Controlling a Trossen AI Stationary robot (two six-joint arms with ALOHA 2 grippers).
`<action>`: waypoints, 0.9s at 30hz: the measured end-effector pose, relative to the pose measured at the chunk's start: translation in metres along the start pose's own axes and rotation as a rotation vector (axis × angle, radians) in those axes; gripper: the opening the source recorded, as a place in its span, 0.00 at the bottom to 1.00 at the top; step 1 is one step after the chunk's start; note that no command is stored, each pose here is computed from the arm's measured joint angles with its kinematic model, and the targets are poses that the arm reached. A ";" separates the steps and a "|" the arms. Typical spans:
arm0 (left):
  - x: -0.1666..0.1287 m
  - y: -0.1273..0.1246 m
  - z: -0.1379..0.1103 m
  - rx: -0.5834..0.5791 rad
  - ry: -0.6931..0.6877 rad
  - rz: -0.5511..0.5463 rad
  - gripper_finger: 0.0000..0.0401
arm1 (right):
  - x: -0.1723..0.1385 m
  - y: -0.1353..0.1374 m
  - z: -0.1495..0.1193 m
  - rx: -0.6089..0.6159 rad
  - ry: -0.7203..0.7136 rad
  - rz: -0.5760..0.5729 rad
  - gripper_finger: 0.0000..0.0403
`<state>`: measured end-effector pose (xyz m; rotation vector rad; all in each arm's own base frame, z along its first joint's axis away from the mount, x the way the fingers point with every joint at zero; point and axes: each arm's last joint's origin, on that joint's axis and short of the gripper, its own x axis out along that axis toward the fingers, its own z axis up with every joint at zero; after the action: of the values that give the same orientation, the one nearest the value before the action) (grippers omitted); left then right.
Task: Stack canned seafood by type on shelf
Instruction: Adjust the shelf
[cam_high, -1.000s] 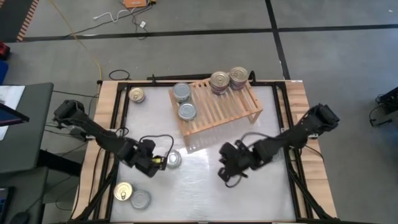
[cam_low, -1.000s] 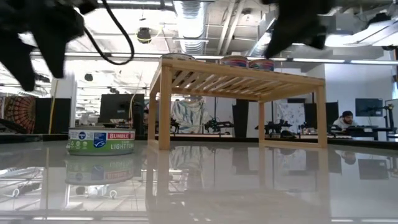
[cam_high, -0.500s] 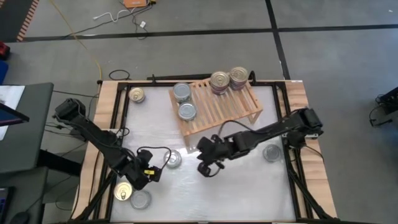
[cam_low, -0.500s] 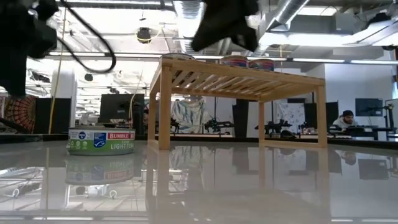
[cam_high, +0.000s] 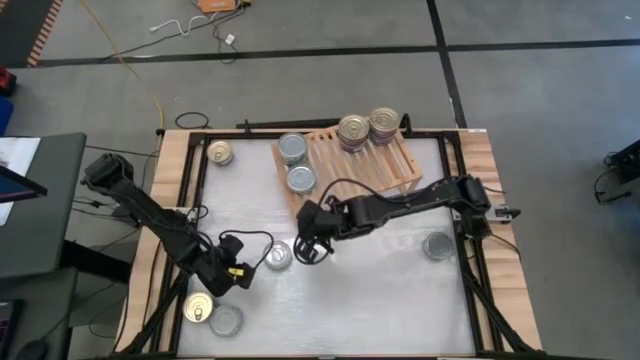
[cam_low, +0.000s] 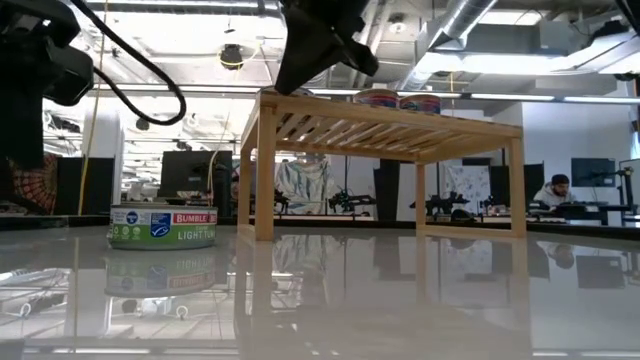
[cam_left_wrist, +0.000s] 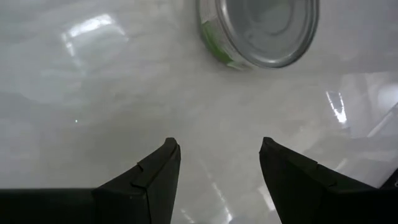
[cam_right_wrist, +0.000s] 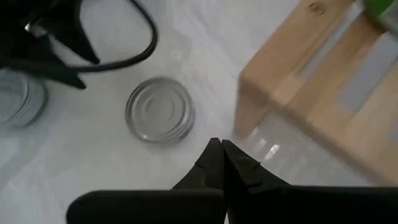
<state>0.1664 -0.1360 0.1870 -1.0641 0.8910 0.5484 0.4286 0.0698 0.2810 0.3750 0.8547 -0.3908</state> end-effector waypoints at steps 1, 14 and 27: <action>0.000 0.000 0.000 0.009 -0.002 -0.002 0.53 | 0.001 -0.003 0.003 0.009 -0.003 -0.005 0.04; 0.000 0.005 0.001 0.063 -0.013 0.052 0.53 | 0.016 -0.034 0.028 0.102 -0.044 -0.030 0.04; 0.000 0.005 0.001 0.062 -0.010 0.053 0.53 | 0.041 -0.043 0.044 0.102 -0.158 -0.013 0.04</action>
<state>0.1627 -0.1326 0.1847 -0.9831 0.9236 0.5668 0.4615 0.0050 0.2683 0.4275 0.6854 -0.4709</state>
